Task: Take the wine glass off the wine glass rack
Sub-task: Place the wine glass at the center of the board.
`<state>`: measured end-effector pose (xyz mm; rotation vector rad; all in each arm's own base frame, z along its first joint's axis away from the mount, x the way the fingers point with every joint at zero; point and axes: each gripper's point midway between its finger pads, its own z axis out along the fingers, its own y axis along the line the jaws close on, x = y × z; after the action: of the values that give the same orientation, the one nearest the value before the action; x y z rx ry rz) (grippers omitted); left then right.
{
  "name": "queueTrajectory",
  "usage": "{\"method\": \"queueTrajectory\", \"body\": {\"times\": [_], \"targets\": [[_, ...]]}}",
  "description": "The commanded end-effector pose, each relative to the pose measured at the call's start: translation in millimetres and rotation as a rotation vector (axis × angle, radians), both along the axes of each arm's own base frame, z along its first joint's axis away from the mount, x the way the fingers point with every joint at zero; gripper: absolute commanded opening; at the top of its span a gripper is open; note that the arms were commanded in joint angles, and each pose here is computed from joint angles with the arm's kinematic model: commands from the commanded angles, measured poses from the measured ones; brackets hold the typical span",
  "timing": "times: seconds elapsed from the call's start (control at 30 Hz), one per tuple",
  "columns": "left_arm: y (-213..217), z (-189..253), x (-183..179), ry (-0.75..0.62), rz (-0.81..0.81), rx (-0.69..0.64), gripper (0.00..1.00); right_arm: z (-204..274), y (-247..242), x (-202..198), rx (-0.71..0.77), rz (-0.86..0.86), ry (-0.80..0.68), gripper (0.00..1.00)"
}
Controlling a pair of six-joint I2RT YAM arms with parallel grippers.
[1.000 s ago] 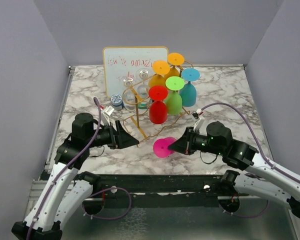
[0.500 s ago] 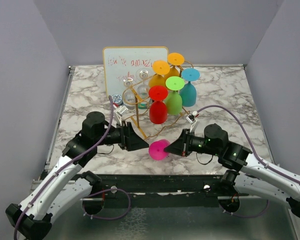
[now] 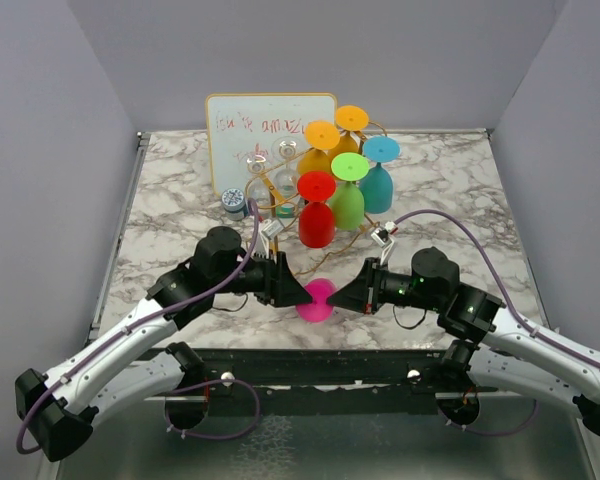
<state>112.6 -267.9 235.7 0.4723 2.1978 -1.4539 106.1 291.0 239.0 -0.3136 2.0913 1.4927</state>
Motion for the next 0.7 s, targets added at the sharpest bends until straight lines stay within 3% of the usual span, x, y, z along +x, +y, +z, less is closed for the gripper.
{"method": "queueTrajectory", "body": {"times": [0.0,0.03,0.17,0.43,0.57,0.67], "targets": [[-7.0,10.5,-1.1,-0.052,-0.034,-0.037,0.42,13.3,3.8,-7.9,0.041,0.054,-0.034,0.01],[-6.8,11.0,-1.2,-0.056,-0.035,-0.040,0.35,12.9,4.2,-8.4,0.041,0.058,-0.027,0.01],[-4.7,12.0,-3.5,-0.062,-0.034,-0.047,0.32,10.2,5.1,-9.9,0.044,0.063,-0.012,0.01],[-4.1,16.5,-5.9,-0.065,-0.041,-0.060,0.09,11.9,2.2,-9.5,0.046,0.051,-0.018,0.01],[-4.5,16.3,-7.9,-0.062,-0.054,-0.061,0.06,11.5,2.8,-10.9,0.047,0.061,-0.017,0.00],[-4.4,17.1,-10.2,-0.063,-0.067,-0.065,0.11,13.6,3.2,-11.3,0.054,0.064,-0.020,0.01]]}}
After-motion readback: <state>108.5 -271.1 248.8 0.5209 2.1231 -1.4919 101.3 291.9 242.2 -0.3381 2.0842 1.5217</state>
